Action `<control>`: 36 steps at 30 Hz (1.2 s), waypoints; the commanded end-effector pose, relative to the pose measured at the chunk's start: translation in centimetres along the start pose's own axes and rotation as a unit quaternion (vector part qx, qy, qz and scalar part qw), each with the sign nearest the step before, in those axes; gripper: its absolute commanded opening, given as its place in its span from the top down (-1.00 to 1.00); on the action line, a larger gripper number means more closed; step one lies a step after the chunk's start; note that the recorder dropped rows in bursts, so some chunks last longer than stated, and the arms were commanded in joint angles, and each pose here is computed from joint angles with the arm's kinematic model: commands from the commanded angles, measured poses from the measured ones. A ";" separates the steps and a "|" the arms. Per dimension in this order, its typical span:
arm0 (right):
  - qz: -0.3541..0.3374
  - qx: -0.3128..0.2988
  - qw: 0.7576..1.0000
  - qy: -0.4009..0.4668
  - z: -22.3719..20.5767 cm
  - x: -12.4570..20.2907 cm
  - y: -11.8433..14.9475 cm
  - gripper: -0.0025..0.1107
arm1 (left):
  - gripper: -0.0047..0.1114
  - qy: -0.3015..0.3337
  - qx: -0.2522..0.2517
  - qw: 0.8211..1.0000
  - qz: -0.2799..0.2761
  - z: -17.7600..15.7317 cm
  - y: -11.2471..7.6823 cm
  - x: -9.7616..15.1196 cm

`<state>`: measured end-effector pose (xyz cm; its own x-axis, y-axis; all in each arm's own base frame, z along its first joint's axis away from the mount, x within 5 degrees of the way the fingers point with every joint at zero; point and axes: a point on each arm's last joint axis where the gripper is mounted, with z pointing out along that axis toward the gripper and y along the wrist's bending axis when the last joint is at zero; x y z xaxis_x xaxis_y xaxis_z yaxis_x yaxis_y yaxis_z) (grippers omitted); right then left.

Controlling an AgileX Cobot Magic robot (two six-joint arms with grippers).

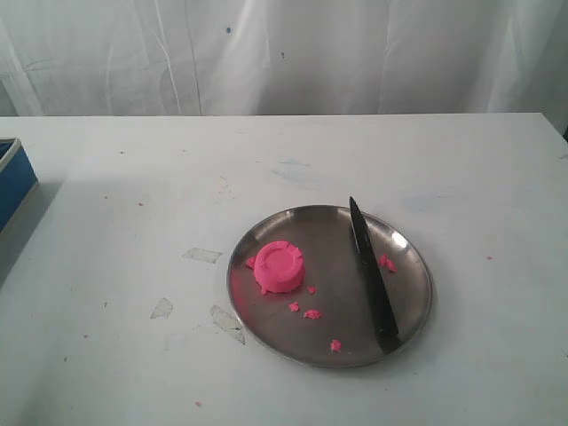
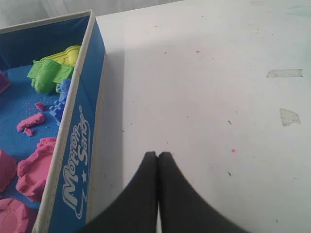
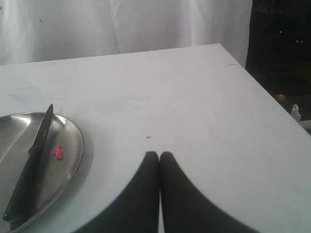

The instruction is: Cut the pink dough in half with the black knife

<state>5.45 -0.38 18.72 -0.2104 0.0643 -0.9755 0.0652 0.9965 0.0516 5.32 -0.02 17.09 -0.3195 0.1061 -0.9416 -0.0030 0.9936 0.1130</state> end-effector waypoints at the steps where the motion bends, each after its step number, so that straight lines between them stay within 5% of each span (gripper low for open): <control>1: 0.001 -0.005 0.999 -0.038 0.0 -0.5 0.1 0.96 | 0.92 -0.001 0.001 1.000 -0.009 0.0 0.0 0.1; 14: 0.000 -0.009 0.997 -0.072 -0.1 -1.2 0.2 0.96 | 0.92 -0.001 0.001 1.000 -0.009 0.0 0.0 0.1; 17: 0.134 -0.031 0.987 -0.086 -0.1 -1.5 0.3 0.96 | 0.92 -0.001 0.001 1.000 -0.009 0.0 0.0 0.1; 20: 0.400 -0.069 0.910 -0.077 -0.2 -1.6 0.6 0.96 | 0.92 -0.001 0.001 1.000 -0.009 0.0 0.0 0.1; 26: 0.434 -0.079 0.891 -0.105 -0.3 -2.2 0.4 0.96 | 0.92 -0.001 0.001 1.000 -0.009 0.0 0.0 0.1; 28: 0.494 -0.104 0.847 -0.167 -0.7 -3.4 0.1 0.96 | 0.92 -0.001 0.001 1.000 -0.009 0.0 0.0 0.1; 29: 0.529 -0.134 0.804 -0.237 -1.3 -4.6 -0.3 0.96 | 0.92 -0.001 0.001 1.000 -0.009 0.0 0.0 0.1; 33: 0.457 -0.181 0.722 -0.486 -4.9 -7.8 -1.7 0.96 | 0.92 -0.001 0.001 1.000 -0.009 0.0 0.0 0.1; 36: 0.366 -0.147 0.709 -0.585 -6.7 -8.6 -2.0 0.96 | 0.92 -0.001 0.001 1.000 -0.009 0.0 0.0 0.1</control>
<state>2.40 -2.21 27.18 0.5625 0.7979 -0.2169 -0.5226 0.5464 0.6545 5.32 -0.02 17.09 -0.3195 0.1061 -0.9416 -0.0030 0.9936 0.1130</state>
